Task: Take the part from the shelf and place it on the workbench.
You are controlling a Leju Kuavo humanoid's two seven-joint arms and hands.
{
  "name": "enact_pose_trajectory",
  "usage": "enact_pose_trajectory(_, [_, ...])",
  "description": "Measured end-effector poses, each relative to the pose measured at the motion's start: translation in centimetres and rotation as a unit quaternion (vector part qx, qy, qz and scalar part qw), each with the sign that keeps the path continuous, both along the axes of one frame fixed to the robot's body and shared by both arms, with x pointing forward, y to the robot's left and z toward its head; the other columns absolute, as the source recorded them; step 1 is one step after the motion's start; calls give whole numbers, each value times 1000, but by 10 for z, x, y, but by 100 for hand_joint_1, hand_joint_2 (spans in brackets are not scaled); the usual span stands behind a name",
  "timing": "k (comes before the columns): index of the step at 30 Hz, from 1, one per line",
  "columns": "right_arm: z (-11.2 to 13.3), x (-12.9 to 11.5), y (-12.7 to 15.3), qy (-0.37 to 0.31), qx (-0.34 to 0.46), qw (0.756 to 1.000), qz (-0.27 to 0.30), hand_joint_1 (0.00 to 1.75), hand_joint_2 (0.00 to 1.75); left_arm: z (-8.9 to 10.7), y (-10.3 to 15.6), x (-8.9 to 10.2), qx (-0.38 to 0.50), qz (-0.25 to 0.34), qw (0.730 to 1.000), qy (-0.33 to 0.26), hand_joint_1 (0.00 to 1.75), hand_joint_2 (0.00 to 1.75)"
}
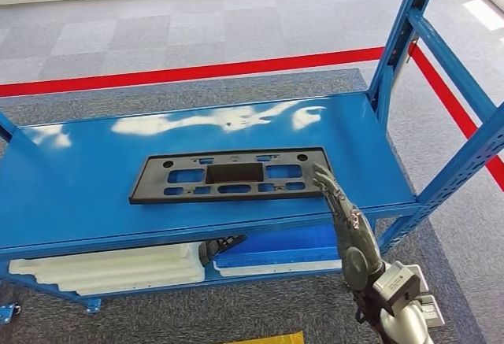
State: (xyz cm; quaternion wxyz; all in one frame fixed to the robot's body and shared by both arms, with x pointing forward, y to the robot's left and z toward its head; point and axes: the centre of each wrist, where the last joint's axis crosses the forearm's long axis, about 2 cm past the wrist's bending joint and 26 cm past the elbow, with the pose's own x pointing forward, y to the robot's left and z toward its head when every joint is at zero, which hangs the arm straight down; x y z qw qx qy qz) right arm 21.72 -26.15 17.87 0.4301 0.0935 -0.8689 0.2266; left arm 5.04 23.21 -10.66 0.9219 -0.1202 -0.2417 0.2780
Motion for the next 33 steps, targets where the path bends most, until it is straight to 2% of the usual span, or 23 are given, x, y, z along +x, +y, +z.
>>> enact_pose_trajectory(17, [-2, -2, 0, 3, 2, 1000, 0, 0, 0, 0, 0, 0, 1, -1, 1000, 0, 0, 0])
enact_pose_trajectory(21, [-3, -3, 0, 5, 2, 1000, -1, 0, 175, 0, 0, 1, 1, -1, 1000, 0, 0, 0])
enact_pose_trajectory(33, [-1, -1, 0, 2, 4, 1000, -1, 0, 175, 0, 0, 0, 4, 0, 1000, 2, 0, 0])
